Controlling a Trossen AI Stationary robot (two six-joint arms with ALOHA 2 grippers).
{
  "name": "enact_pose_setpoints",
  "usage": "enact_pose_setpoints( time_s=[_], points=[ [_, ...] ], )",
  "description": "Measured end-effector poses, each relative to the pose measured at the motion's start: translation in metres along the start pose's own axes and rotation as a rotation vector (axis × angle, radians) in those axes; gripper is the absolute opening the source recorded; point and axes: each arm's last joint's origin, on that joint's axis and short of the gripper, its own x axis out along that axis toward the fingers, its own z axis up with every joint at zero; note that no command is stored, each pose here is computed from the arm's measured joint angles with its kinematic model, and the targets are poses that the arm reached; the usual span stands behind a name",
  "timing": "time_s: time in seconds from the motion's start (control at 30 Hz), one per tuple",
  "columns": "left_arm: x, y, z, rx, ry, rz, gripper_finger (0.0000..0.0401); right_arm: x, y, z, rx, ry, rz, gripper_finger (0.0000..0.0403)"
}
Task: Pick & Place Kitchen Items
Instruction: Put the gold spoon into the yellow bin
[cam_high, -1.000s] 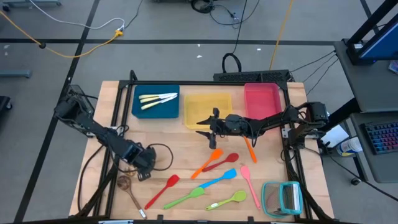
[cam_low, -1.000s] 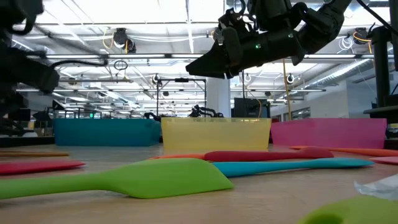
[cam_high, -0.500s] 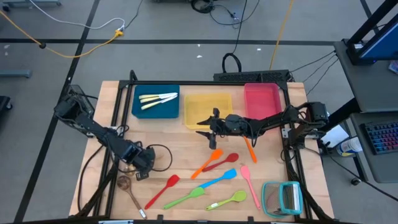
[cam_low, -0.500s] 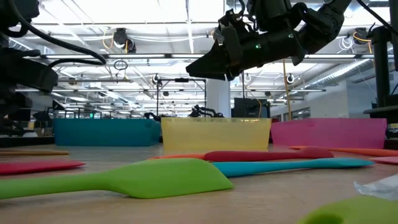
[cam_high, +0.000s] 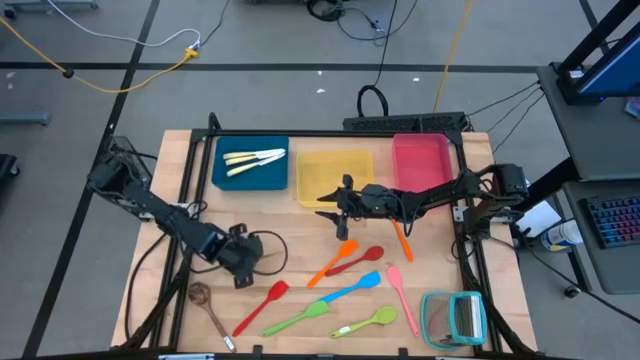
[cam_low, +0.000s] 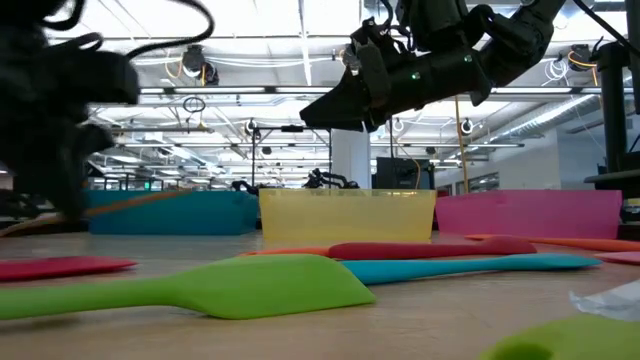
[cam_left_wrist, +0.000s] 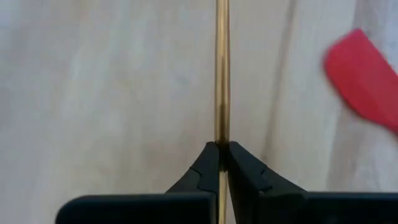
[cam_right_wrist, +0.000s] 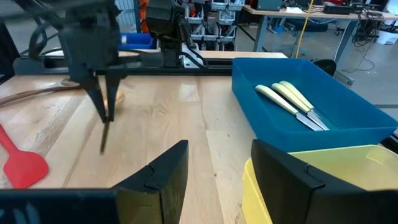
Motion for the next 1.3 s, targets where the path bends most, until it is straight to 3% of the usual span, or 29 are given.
enact_pose_setpoints(
  time_s=[0.3, 0.67, 0.83, 1.0, 1.13, 1.3],
  points=[
    [-0.016, 0.006, 0.046, 0.144, -0.114, 0.008, 0.001, -0.01, -0.001, 0.009, -0.022, 0.041, 0.001, 0.0169],
    [-0.035, 0.033, 0.097, 0.268, -0.248, 0.122, 0.0018, -0.053, -0.006, 0.01, -0.074, 0.339, -0.019, 0.0169],
    [-0.049, 0.051, 0.128, 0.327, -0.388, 0.231, 0.001, -0.076, -0.009, 0.008, 0.019, 0.455, -0.043, 0.0169],
    [-0.054, 0.072, 0.157, 0.331, -0.574, 0.306, 0.0026, -0.092, -0.01, 0.005, 0.074, 0.455, -0.055, 0.0169],
    [-0.04, 0.092, 0.176, 0.326, -0.661, 0.316, 0.0022, -0.101, -0.011, -0.006, 0.116, 0.478, -0.067, 0.0169],
    [-0.003, 0.124, 0.187, 0.26, -0.636, 0.378, 0.0015, -0.106, -0.011, -0.017, 0.137, 0.504, -0.075, 0.0169]
  ],
)
